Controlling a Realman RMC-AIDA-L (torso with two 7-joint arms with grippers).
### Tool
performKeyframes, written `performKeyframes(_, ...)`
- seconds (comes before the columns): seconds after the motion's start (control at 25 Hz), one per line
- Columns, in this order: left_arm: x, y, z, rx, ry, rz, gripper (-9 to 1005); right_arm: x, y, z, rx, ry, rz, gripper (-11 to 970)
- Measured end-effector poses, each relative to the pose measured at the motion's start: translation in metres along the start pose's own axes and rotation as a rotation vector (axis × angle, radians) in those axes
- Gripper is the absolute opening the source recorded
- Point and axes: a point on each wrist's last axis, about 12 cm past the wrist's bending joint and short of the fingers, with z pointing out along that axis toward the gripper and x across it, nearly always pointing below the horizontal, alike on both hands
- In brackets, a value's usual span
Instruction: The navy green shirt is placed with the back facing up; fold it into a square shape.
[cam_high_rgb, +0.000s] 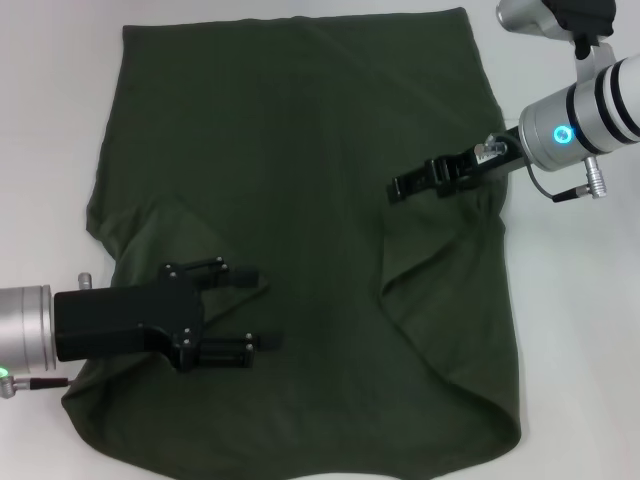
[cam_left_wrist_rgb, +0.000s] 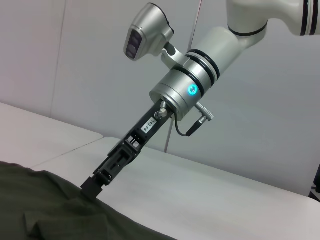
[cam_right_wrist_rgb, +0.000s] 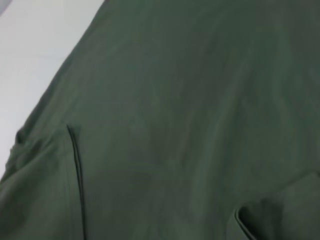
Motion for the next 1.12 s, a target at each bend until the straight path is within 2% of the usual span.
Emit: performKeyframes(1.12, 0.004, -0.004, 0.003, 0.006, -0.004, -0.007, 879, 0.014, -0.005, 0.015, 0.116, 0.050, -0.131, 891)
